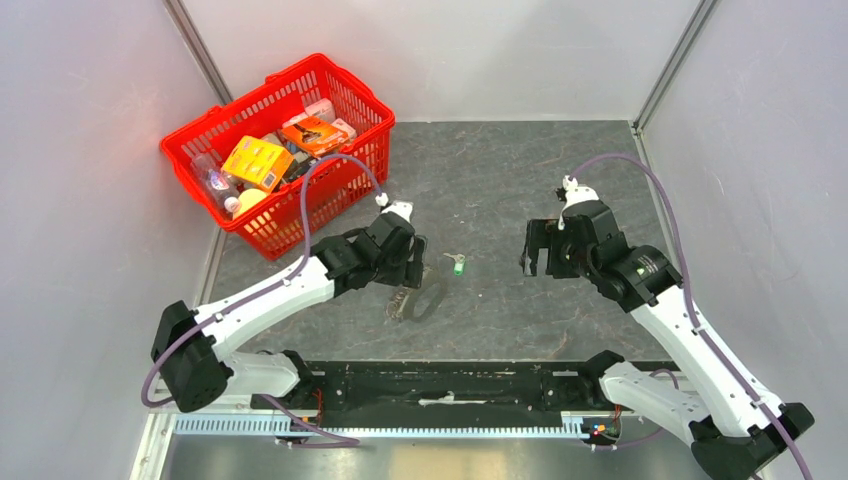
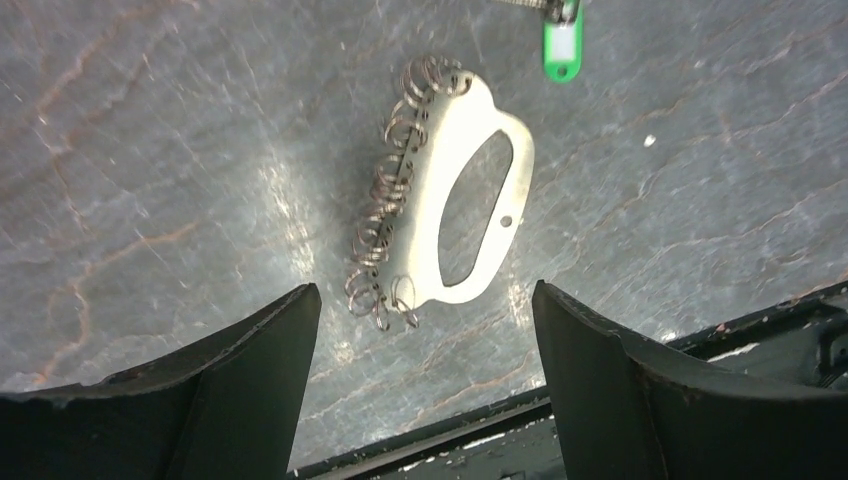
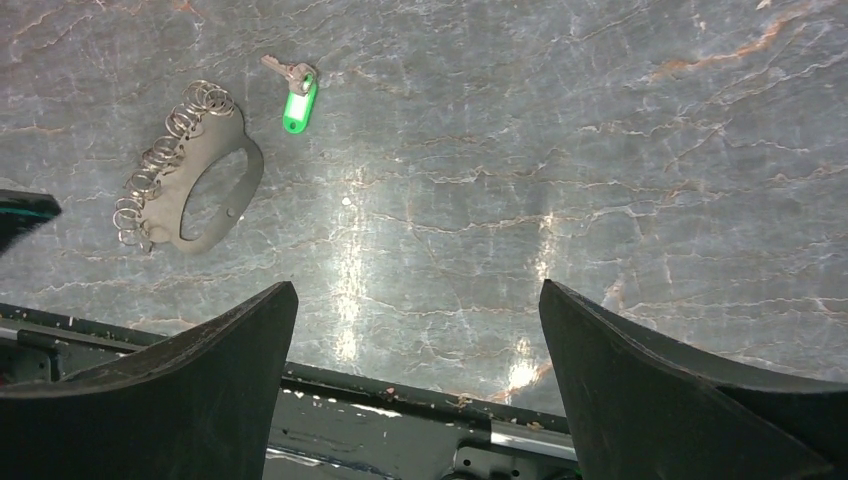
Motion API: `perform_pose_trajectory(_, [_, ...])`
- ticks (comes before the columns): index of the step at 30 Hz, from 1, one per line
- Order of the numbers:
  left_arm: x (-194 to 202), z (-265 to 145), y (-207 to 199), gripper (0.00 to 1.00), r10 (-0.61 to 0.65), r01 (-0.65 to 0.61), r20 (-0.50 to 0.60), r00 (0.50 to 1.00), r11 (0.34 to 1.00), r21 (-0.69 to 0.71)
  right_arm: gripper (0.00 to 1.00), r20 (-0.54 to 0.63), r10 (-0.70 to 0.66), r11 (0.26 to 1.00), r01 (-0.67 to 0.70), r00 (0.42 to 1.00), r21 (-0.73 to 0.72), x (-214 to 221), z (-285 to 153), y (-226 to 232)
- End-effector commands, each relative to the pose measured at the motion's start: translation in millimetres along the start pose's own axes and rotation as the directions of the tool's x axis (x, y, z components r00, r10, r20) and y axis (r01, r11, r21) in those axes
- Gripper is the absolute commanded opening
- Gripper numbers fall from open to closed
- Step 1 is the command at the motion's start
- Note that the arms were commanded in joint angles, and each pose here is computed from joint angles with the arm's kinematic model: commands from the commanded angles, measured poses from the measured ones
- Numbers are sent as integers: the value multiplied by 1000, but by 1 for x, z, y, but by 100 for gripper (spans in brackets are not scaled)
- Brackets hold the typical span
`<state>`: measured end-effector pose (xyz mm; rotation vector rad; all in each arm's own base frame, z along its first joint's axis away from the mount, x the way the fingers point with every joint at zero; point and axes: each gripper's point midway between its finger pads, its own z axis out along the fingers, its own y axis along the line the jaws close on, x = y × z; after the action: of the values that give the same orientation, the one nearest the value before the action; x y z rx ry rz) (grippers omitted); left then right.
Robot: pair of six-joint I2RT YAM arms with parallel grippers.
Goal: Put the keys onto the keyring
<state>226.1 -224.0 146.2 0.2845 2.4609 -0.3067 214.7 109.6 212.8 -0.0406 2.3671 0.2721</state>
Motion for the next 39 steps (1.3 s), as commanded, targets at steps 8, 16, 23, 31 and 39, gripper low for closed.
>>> perform_pose_trajectory(8, [69, -3, -19, 72, -28, 29, -94, 995, 1000, 11, 99, 2, 55, 998, -55, 998, -42, 7, 13, 8])
perform_pose_trajectory(16, [98, -2, -9, 58, -62, 59, -86, 994, 997, -41, 99, -30, 71, 993, -74, 997, -92, 6, 17, 23])
perform_pose_trajectory(23, [103, 5, -8, 45, -78, 72, -60, 995, 993, -96, 99, -51, 74, 991, -79, 996, -106, 12, 23, 30])
perform_pose_trajectory(31, [111, 27, -8, 40, -74, 62, -60, 995, 983, -172, 99, -70, 49, 991, -57, 996, -117, 17, 25, 35])
perform_pose_trajectory(39, [108, 40, -9, 39, -67, 58, -36, 997, 976, -208, 99, -71, 35, 991, -44, 997, -128, 19, 24, 36])
